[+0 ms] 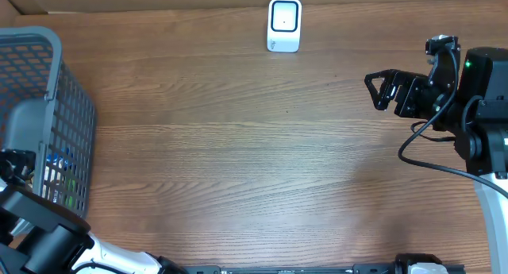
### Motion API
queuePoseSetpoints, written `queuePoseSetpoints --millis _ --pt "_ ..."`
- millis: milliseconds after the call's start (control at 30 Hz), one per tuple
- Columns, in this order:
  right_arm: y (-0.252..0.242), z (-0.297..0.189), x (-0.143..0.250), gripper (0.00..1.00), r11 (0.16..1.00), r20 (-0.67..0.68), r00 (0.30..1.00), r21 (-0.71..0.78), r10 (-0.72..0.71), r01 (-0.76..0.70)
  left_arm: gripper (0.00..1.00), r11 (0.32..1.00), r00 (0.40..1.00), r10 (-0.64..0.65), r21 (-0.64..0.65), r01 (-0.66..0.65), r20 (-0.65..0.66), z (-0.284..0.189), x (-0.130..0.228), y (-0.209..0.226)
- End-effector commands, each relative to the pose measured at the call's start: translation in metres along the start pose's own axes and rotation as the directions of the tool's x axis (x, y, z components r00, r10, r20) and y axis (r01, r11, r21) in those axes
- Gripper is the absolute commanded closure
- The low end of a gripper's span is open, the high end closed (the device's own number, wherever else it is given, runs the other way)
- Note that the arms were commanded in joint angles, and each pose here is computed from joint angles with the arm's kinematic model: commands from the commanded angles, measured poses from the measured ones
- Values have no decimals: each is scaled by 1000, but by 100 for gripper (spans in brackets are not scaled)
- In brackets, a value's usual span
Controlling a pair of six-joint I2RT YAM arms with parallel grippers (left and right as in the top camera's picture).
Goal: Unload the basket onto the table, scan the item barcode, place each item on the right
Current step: 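Reach the left gripper into the basket and grasp the tan snack bag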
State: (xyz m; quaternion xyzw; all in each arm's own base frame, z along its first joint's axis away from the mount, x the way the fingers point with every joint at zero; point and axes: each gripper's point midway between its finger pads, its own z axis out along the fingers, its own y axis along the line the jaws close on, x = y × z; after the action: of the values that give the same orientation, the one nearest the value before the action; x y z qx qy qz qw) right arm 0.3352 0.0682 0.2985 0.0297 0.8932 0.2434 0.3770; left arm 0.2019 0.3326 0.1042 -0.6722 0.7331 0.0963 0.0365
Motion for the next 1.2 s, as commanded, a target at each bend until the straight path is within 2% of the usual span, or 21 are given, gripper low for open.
queuePoseSetpoints --millis 0,133,200,300,333,367,500,567,767,1000,1167 --pt "7 -10 -10 0 1000 35 999 -13 -12 12 9 1000 1000 -10 -28 10 -13 19 9 5" --pt "7 -10 -9 0 1000 31 999 -12 -10 11 9 1000 1000 -11 -19 11 -14 30 13 4" --pt "7 -10 -9 0 1000 30 999 -12 -10 10 15 1000 1000 -11 -16 11 -8 30 12 3" --pt "7 -10 -9 0 1000 31 999 -12 -10 11 45 1000 1000 -11 -11 11 -8 30 11 2" --pt "7 -10 -9 0 1000 30 999 -12 -10 10 58 1000 1000 -11 -9 11 -9 30 12 1" --pt "7 -10 -9 0 1000 30 999 -12 -10 10 66 1000 1000 -11 -1 11 -12 29 12 0" --pt "7 -10 -9 0 1000 30 999 -12 -10 10 84 997 1000 19 69 -18 -22 21 10 -13" --pt "7 -10 -9 0 1000 30 999 -12 -10 10 96 994 999 32 106 -30 -21 11 6 -20" --pt "7 -10 -9 0 1000 30 999 -12 -10 10 96 983 999 32 182 -37 30 -46 -18 -31" --pt "6 -10 -7 0 1000 22 1000 -10 -6 6 96 955 985 30 286 -79 172 -152 -44 -32" --pt "6 -10 -6 0 1000 20 1000 -9 -5 5 96 871 950 90 439 -221 299 -232 -38 -43"
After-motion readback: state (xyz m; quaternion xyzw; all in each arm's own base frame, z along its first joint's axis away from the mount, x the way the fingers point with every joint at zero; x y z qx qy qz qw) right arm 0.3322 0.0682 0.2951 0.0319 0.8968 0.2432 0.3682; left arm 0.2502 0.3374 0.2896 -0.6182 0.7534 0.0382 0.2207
